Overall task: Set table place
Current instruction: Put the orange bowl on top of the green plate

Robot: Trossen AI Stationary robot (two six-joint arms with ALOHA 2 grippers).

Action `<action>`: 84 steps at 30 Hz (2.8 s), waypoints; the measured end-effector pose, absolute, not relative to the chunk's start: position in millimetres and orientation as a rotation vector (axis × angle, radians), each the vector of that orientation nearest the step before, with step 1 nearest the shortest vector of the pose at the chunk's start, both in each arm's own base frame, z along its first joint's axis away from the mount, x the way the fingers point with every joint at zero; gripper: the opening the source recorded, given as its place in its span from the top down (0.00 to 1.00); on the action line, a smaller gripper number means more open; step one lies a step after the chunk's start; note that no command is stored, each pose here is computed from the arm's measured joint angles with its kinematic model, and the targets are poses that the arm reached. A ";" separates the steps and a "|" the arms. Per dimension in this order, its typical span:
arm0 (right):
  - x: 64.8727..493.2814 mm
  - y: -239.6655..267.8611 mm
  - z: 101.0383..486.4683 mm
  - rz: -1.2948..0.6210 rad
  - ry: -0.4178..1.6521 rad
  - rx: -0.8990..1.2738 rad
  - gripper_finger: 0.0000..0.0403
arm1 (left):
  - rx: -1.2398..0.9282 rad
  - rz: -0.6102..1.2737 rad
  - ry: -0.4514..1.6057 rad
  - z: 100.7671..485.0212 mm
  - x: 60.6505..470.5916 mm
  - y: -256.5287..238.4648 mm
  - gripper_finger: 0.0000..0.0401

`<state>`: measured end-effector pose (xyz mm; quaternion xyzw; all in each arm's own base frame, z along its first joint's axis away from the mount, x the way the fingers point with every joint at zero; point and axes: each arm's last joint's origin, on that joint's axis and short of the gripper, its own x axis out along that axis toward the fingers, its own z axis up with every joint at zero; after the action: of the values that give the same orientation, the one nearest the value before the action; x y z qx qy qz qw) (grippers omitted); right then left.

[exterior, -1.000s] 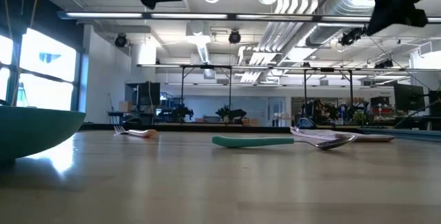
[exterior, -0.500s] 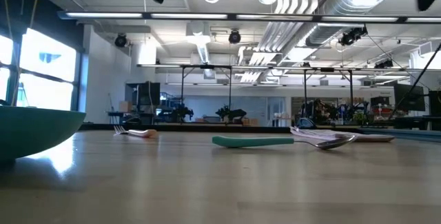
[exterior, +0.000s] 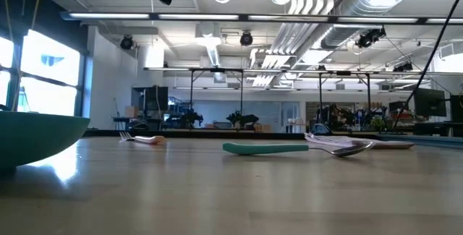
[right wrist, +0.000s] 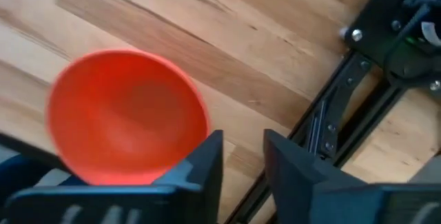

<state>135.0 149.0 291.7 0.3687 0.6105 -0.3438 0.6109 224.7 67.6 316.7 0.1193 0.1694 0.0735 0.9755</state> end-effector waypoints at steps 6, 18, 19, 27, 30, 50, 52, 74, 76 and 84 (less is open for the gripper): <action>151.9 175.6 268.6 -0.792 1.415 0.825 0.59 | 0.241 0.148 0.342 316.7 224.7 67.6 1.00; 169.9 199.6 236.9 -0.815 1.417 0.772 0.50 | 0.230 0.150 0.341 316.8 224.7 67.6 1.00; 170.2 199.8 236.9 -0.812 1.412 0.774 0.50 | 0.230 0.150 0.341 316.7 224.7 67.6 1.00; 168.9 202.2 236.9 -0.794 1.354 0.755 0.50 | 0.221 0.150 0.348 315.9 224.5 67.6 1.00; 164.7 205.5 237.0 -0.787 1.320 0.739 0.50 | 0.220 0.149 0.351 315.5 224.4 67.5 1.00; 140.6 213.5 223.0 -0.856 1.298 0.729 0.50 | 0.212 0.145 0.383 312.5 223.3 67.2 1.00; 141.1 214.5 211.1 -0.828 1.299 0.762 0.50 | 0.212 0.145 0.383 312.6 223.4 67.1 1.00; 145.5 200.0 181.5 -0.853 1.302 0.800 0.97 | 0.218 0.143 0.385 312.4 223.3 67.1 1.00; 149.0 195.8 185.6 -0.836 1.284 0.805 0.99 | 0.232 0.139 0.392 311.9 223.1 67.1 1.00; 166.3 154.4 224.1 -0.790 1.121 0.810 1.00 | 0.378 0.030 0.392 309.7 229.2 54.1 1.00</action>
<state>166.3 154.4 224.1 0.3635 0.5033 -0.3546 0.6992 229.2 54.1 309.7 0.1868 0.1936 0.0149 0.9630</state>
